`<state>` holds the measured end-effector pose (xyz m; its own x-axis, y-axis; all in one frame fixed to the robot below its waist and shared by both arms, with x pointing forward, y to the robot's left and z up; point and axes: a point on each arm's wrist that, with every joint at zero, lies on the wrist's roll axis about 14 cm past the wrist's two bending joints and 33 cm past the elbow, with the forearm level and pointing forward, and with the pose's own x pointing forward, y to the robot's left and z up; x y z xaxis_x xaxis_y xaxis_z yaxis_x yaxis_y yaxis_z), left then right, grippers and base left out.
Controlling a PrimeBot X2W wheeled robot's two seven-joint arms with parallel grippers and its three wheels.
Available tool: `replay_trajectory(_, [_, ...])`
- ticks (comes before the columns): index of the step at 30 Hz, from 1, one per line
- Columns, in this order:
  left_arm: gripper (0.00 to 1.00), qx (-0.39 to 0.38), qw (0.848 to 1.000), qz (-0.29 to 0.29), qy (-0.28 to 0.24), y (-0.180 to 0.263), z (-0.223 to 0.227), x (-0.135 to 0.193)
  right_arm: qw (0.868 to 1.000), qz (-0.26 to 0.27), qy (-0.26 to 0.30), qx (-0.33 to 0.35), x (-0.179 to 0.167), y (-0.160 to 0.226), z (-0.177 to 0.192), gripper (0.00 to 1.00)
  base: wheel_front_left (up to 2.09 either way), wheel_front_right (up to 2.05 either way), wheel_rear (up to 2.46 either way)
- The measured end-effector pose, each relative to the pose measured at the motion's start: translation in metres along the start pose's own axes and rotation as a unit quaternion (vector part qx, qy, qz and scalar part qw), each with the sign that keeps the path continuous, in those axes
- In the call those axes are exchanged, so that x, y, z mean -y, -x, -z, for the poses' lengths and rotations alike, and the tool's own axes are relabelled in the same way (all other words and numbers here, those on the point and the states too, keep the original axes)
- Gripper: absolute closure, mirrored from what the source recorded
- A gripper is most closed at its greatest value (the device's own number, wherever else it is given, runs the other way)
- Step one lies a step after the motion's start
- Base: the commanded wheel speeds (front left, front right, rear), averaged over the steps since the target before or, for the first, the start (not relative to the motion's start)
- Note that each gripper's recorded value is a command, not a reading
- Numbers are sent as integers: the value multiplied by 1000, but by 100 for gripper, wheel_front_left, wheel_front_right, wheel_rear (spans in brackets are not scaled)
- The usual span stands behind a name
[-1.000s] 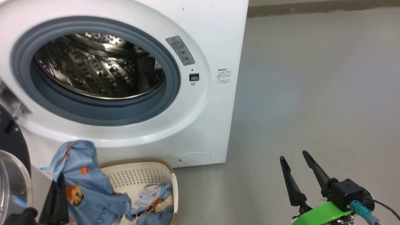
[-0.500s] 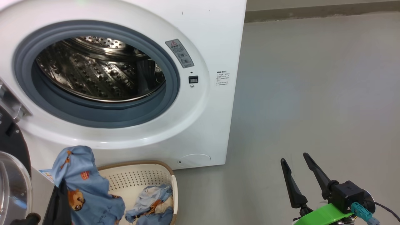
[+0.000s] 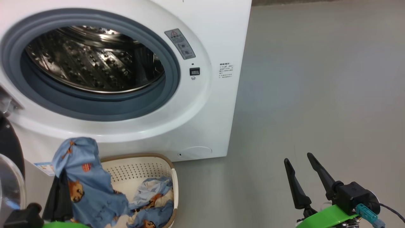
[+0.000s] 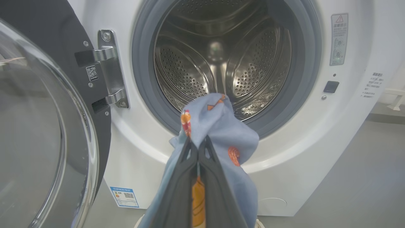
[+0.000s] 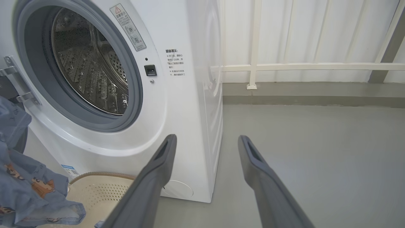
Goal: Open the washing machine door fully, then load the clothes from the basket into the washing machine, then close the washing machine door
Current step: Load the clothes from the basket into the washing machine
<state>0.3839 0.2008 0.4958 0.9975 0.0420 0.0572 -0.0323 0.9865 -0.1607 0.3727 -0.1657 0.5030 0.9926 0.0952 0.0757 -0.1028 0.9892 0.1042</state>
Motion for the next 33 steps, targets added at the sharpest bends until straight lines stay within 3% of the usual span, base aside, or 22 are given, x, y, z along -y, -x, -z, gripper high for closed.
replay_trajectory(11, [100,-7,999,40,2,-43,11,24,1000,9,0,-19,8,-11,14,0,0,0,0])
replay_trajectory(25, [100,5,995,94,-35,-127,14,40,999,27,-11,-43,21,-22,33,0,0,0,0])
replay_trajectory(33, [100,-27,993,104,-46,-176,32,46,998,33,-4,-49,28,-32,40,0,0,0,0])
